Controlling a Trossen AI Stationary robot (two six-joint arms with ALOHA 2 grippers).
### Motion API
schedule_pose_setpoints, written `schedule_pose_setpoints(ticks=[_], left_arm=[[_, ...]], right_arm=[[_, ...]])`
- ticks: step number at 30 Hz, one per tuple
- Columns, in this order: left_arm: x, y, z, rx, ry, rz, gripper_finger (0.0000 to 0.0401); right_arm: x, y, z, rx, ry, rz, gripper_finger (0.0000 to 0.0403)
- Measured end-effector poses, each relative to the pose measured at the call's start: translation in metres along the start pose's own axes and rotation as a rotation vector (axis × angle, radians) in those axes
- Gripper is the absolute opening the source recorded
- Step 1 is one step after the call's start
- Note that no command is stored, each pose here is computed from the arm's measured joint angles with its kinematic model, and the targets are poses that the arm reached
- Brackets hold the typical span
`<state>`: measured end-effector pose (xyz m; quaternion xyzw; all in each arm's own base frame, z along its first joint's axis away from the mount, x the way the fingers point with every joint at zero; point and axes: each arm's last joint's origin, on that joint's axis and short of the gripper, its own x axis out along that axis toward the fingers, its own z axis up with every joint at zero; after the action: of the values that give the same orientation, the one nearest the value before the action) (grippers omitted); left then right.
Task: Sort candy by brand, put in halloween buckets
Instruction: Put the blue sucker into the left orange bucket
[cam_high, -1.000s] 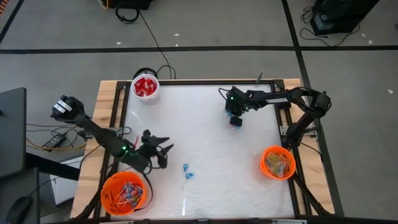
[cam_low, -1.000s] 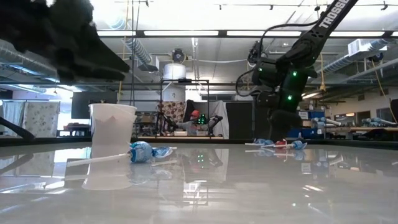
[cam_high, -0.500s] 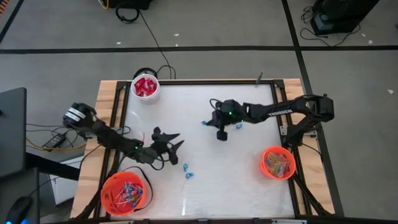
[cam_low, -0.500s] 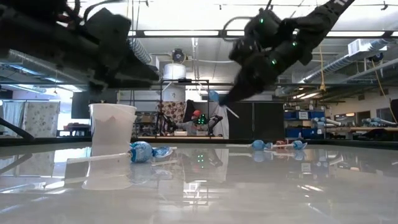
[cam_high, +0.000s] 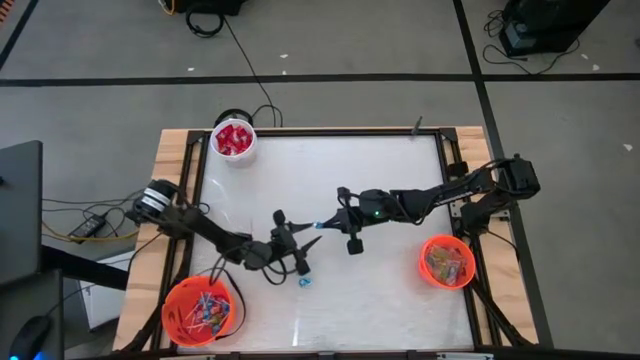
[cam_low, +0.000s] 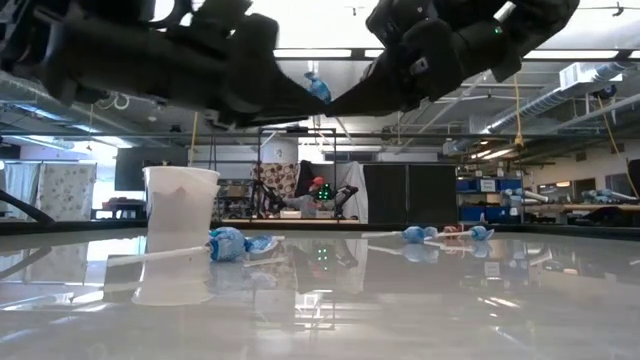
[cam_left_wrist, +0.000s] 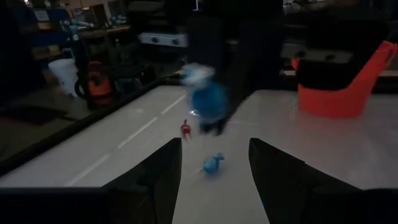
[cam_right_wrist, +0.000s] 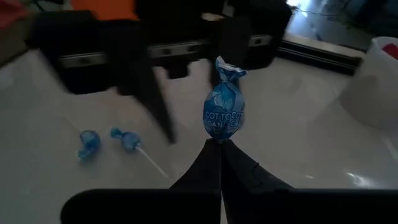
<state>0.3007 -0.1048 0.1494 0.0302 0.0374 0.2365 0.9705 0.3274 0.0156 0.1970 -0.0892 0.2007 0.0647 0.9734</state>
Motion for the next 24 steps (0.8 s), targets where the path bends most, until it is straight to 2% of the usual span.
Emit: schedule_pose_setpoints(ticks=[7, 13, 24], left_arm=[[0.011, -0.014, 0.012, -0.004, -0.033, 0.006, 0.0194], [0.012, -0.011, 0.019, -0.043, -0.070, 0.044, 0.0194], [0.013, -0.011, 0.018, -0.018, -0.064, 0.048, 0.0182]], right_arm=[[0.000, 0.005, 0.001, -0.018, 0.004, -0.014, 0.0003], [0.000, 0.009, 0.000, -0.027, 0.020, -0.004, 0.0003], [0.000, 0.011, 0.001, -0.035, 0.015, 0.000, 0.0004]])
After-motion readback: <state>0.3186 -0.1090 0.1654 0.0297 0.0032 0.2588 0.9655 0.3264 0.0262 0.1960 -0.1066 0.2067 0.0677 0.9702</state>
